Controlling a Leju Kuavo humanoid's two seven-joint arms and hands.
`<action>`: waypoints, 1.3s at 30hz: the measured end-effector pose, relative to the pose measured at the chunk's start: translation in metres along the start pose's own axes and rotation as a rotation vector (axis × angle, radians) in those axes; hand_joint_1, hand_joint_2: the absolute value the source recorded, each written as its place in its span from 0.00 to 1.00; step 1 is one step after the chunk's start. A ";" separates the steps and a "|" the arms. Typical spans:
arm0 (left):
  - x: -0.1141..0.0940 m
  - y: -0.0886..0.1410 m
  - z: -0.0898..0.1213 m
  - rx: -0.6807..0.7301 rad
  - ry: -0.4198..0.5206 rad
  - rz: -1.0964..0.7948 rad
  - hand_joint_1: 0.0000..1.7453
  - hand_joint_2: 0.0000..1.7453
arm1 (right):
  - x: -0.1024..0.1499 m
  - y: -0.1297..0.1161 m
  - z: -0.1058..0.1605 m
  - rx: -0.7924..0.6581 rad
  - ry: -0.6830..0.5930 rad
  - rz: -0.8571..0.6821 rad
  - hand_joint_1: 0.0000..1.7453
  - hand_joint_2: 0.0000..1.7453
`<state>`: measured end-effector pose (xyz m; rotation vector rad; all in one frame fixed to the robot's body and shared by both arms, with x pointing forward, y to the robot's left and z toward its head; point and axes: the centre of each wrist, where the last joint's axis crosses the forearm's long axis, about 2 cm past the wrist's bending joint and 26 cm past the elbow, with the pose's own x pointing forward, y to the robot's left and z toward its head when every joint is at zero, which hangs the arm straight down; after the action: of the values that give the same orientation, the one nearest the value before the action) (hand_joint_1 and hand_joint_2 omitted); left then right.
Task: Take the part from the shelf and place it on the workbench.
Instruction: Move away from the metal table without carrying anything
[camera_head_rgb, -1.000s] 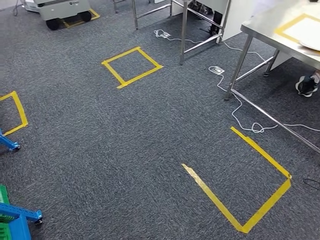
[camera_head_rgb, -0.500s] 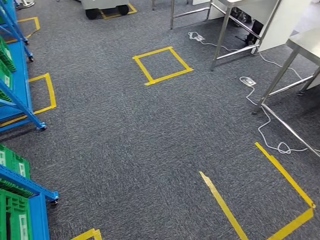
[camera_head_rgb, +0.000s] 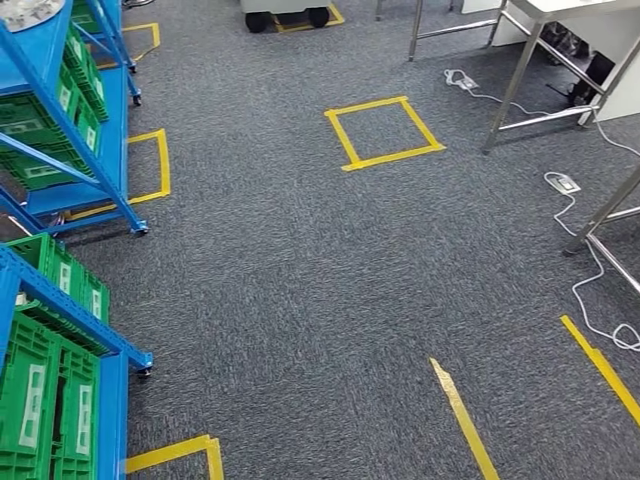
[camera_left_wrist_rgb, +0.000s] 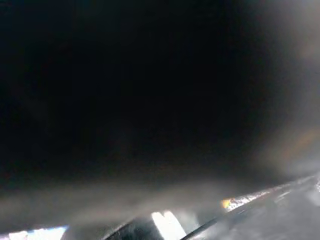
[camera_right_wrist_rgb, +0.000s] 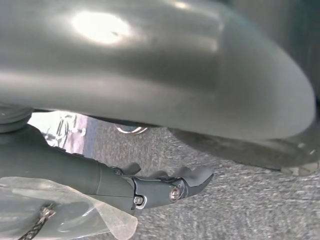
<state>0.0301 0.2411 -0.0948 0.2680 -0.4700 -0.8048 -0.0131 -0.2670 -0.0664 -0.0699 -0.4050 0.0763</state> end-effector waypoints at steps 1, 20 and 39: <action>0.000 0.000 0.000 0.001 0.000 0.000 0.00 0.00 | 0.000 0.000 0.000 0.000 0.000 0.000 0.00 0.00; -0.002 -0.001 0.001 0.008 0.031 0.007 0.00 0.00 | 0.004 0.000 -0.002 0.001 -0.009 0.006 0.00 0.00; -0.006 0.000 0.002 0.012 0.043 0.012 0.00 0.00 | 0.005 0.000 -0.003 0.003 -0.007 0.018 0.00 0.00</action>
<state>0.0253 0.2457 -0.0949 0.2934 -0.4355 -0.7832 -0.0076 -0.2665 -0.0671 -0.0701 -0.4116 0.0945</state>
